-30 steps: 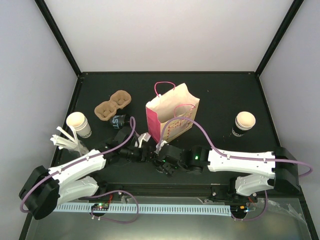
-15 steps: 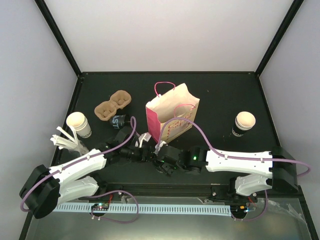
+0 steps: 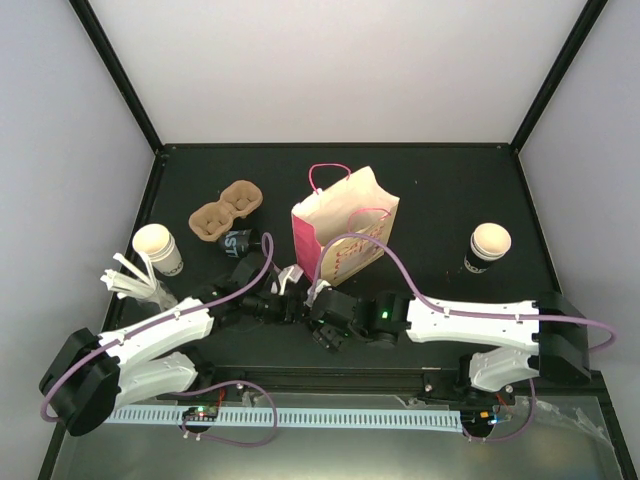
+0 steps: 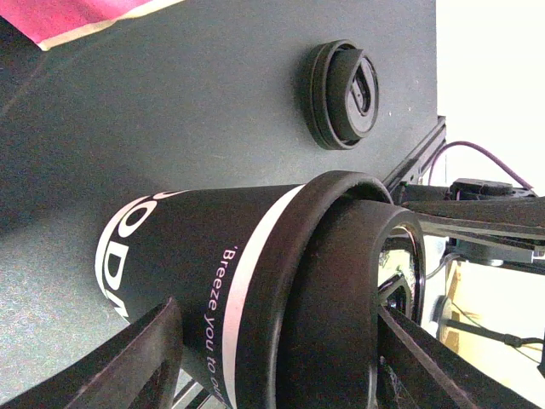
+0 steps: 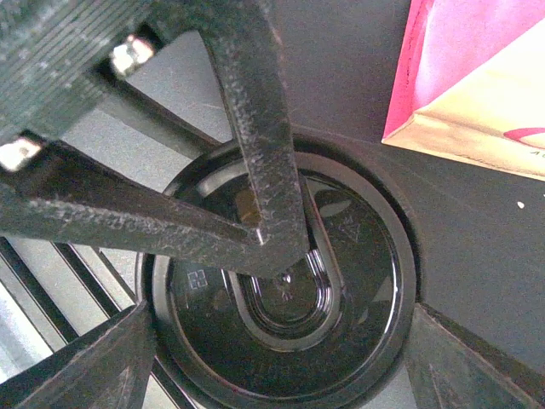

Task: Pack the takeout coffee

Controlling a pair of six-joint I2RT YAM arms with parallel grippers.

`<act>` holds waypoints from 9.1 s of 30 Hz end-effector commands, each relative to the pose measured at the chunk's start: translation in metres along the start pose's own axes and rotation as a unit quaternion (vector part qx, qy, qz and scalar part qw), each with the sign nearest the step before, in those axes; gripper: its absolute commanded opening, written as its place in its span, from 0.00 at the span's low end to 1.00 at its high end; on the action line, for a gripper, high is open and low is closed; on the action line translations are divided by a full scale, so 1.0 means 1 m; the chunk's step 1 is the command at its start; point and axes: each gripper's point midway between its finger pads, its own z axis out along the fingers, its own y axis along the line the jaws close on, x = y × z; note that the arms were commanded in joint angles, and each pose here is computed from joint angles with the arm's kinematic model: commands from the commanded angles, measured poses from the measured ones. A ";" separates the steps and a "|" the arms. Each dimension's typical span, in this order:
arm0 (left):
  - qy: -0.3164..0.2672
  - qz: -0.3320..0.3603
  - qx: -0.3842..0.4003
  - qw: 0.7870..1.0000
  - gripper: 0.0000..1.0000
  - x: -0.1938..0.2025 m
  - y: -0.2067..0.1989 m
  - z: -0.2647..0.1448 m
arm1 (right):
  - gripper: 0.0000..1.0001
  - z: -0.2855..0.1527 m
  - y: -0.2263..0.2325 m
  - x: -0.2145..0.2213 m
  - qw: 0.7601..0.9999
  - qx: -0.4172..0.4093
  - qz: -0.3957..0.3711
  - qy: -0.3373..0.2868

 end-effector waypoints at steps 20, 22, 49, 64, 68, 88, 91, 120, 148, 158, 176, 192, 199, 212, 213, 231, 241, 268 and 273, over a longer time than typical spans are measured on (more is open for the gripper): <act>0.000 0.001 0.004 1.000 0.61 -0.003 -0.008 0.001 | 0.77 0.028 0.004 0.004 1.000 0.017 0.002 0.025; -0.004 0.004 0.004 1.000 0.63 -0.004 -0.011 -0.001 | 0.75 0.029 0.003 0.007 0.999 0.020 0.000 0.032; -0.265 0.194 -0.142 0.934 0.83 -0.135 -0.119 -0.194 | 0.71 -0.138 -0.055 -0.081 0.991 0.050 0.021 -0.126; -0.237 0.316 -0.178 0.901 0.81 -0.243 -0.126 -0.147 | 0.69 -0.291 -0.085 -0.182 0.951 0.042 0.027 -0.306; -0.210 0.307 -0.167 0.913 0.78 -0.255 -0.122 -0.126 | 0.67 -0.302 -0.120 -0.195 0.933 0.136 0.053 -0.330; -0.110 0.323 -0.204 0.918 0.63 -0.242 -0.099 -0.080 | 0.62 -0.206 -0.171 -0.179 0.956 0.133 0.117 -0.235; -0.105 0.328 -0.203 0.917 0.75 -0.238 -0.100 -0.080 | 0.62 -0.198 -0.169 -0.172 0.959 0.131 0.114 -0.225; -0.141 0.604 -0.195 0.760 0.02 -0.197 -0.156 -0.084 | 0.57 -0.174 -0.125 -0.123 0.974 0.044 -0.076 -0.210; -0.128 0.674 -0.158 0.710 0.02 -0.106 -0.179 -0.076 | 0.47 -0.112 -0.054 -0.044 0.854 0.070 -0.484 -0.178; -0.130 0.662 -0.167 0.719 0.02 -0.075 -0.176 -0.064 | 0.48 -0.069 -0.046 -0.006 0.841 0.076 -0.520 -0.126; -0.239 0.664 -0.354 0.614 0.02 -0.143 -0.179 -0.115 | 0.48 -0.058 -0.045 -0.081 0.839 0.166 -0.478 -0.198; -0.176 0.664 -0.226 0.691 0.02 -0.079 -0.138 -0.071 | 0.46 -0.024 -0.069 -0.055 0.848 0.205 -0.458 -0.171; -0.176 0.668 -0.196 0.696 0.02 -0.068 -0.141 -0.071 | 0.46 -0.028 -0.079 -0.070 0.851 0.226 -0.431 -0.199; -0.172 0.673 -0.175 0.697 0.01 -0.062 -0.149 -0.069 | 0.46 0.007 -0.092 -0.049 0.867 0.210 -0.434 -0.129; -0.173 0.672 -0.174 0.698 0.02 -0.062 -0.150 -0.068 | 0.46 0.008 -0.092 -0.050 0.867 0.210 -0.433 -0.129; -0.180 0.669 -0.156 0.704 0.02 -0.062 -0.159 -0.066 | 0.44 -0.018 -0.046 -0.071 0.866 0.109 -0.433 -0.224; -0.182 0.662 -0.139 0.714 0.02 -0.059 -0.164 -0.066 | 0.44 -0.006 -0.047 -0.080 0.864 0.124 -0.431 -0.228; -0.189 0.604 -0.181 0.753 0.02 -0.080 -0.165 -0.064 | 0.44 -0.009 -0.044 -0.071 0.862 0.181 -0.439 -0.178; -0.169 0.616 -0.158 0.753 0.02 -0.069 -0.165 -0.059 | 0.44 -0.009 -0.047 -0.083 0.862 0.183 -0.427 -0.204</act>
